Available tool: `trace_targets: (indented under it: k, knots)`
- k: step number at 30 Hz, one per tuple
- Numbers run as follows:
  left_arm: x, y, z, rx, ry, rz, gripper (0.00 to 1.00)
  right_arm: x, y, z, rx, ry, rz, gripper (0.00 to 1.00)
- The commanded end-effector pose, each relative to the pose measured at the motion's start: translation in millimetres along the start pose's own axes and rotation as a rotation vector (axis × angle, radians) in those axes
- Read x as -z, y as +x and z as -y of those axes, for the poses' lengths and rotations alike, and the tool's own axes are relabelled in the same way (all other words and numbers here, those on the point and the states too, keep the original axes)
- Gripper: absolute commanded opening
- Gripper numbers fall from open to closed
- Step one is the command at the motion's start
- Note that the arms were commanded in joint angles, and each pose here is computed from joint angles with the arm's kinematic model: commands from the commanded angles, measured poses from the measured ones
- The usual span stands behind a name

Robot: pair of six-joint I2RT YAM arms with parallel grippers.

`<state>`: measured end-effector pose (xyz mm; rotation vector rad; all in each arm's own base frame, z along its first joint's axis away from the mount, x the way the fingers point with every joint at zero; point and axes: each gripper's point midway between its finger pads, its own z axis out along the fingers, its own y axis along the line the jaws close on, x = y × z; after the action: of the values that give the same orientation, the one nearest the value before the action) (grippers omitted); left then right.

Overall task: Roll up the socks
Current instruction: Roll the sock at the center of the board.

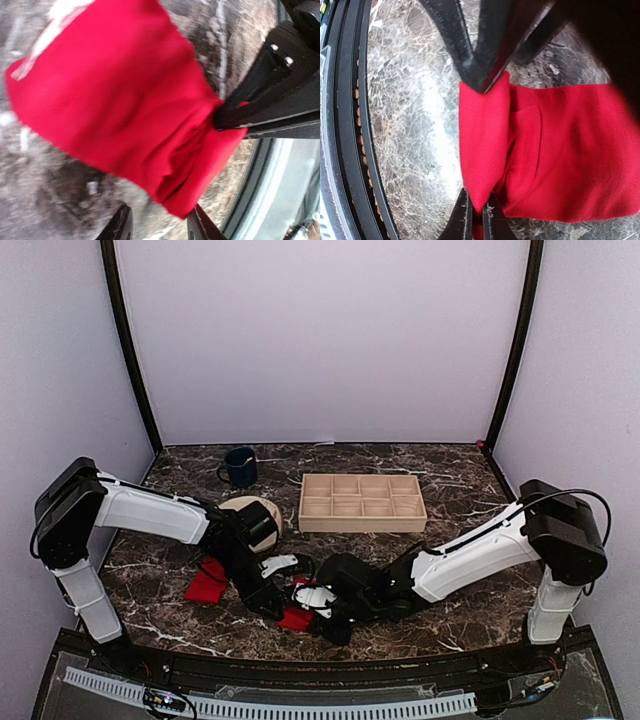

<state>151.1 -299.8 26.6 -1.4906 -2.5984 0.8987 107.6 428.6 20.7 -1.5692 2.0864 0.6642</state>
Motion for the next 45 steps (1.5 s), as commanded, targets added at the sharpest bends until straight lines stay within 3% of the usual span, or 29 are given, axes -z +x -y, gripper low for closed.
trace_targets:
  k: [1, 20, 34, 45]
  knots:
    - [17.8, -6.0, -17.1, -0.003, -0.128, 0.050, 0.39, -4.3, 17.3, 5.9, -0.078, -0.025, -0.074, 0.02]
    - [67.3, -34.1, -15.7, -0.209, -0.418, 0.341, 0.38, 2.9, 3.8, -2.8, -0.334, -0.318, -0.107, 0.03]
    - [42.7, -26.4, 44.0, -0.565, -0.429, 0.358, 0.39, 8.8, 0.6, -1.5, -0.535, -0.521, -0.143, 0.04]
    - [-4.2, -16.7, 53.4, -0.752, -0.411, 0.168, 0.41, 8.5, 3.6, -5.9, -0.577, -0.568, -0.183, 0.05]
